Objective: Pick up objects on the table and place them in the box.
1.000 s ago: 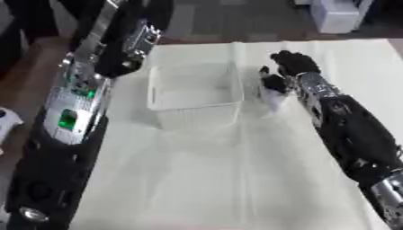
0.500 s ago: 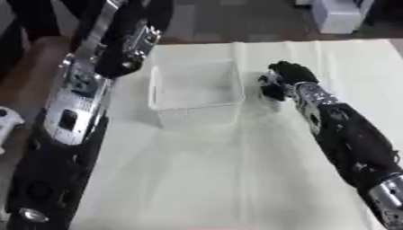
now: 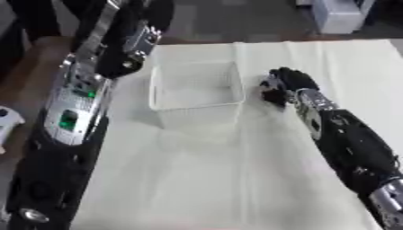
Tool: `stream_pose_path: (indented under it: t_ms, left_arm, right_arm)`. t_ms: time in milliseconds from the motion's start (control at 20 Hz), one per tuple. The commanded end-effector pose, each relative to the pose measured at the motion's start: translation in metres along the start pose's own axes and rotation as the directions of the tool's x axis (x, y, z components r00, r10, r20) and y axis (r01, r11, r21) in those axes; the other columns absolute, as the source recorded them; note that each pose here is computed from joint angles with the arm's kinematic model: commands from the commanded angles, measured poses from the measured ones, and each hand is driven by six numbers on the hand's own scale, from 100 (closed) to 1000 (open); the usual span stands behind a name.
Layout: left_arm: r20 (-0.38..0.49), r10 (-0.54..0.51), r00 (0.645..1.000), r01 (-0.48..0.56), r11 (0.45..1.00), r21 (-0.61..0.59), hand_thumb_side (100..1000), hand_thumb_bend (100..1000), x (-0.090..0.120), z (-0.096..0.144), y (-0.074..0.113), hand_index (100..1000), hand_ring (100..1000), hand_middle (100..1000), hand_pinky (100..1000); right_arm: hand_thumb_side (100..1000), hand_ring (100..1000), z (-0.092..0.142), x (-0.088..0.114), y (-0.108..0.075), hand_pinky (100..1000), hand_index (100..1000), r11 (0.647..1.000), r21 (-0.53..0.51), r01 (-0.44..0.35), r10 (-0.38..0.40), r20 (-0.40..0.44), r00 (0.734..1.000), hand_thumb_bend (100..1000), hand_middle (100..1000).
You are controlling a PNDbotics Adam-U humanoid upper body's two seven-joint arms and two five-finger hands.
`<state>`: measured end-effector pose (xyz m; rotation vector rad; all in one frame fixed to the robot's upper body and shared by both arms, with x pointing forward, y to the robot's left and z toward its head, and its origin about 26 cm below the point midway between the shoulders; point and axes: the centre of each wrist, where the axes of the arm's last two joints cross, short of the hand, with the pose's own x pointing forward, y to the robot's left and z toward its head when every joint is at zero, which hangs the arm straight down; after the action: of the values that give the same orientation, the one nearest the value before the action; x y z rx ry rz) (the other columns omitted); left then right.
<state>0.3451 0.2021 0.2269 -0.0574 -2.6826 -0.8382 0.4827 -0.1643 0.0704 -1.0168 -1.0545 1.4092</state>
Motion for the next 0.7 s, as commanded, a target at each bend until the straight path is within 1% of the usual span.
stream_pose_path:
  t_ms: [50,500,550,600,650,700]
  left_arm:
    - [0.02,-0.006,1.0,0.006,1.0,-0.003,800,100,0.0032,-0.0036,0.0029,929,753,852,796]
    - [0.019,-0.006,1.0,0.007,1.0,-0.005,801,100,0.0032,-0.0035,0.0028,929,752,852,795]
    - [0.019,-0.007,1.0,0.007,1.0,-0.006,801,100,0.0032,-0.0034,0.0029,929,752,852,795]
    - [0.019,-0.007,1.0,0.007,1.0,-0.006,801,100,0.0032,-0.0034,0.0028,929,752,852,795]
    - [0.019,-0.007,1.0,0.007,1.0,-0.007,801,100,0.0032,-0.0034,0.0028,929,751,852,794]
    - [0.019,-0.007,1.0,0.007,1.0,-0.007,801,100,0.0033,-0.0034,0.0028,929,751,852,794]
  right_arm:
    - [1000,804,-0.0005,-0.003,-0.0023,766,990,1.0,-0.008,0.004,-0.004,-0.011,1.0,100,911]
    - [1000,825,-0.0001,0.0,0.0042,759,1000,1.0,0.022,0.016,-0.015,-0.037,0.999,100,944]
    - [982,824,0.0,0.0005,0.005,734,1000,0.999,0.027,0.019,-0.018,-0.04,0.999,100,948]
    - [982,824,0.0,0.0011,0.0059,734,1000,0.999,0.033,0.023,-0.022,-0.045,0.999,100,948]
    - [952,822,0.0,0.0017,0.0065,713,1000,0.999,0.04,0.026,-0.024,-0.049,0.999,100,949]
    - [948,822,0.0,0.0023,0.0068,711,1000,0.999,0.046,0.028,-0.025,-0.053,0.998,100,950]
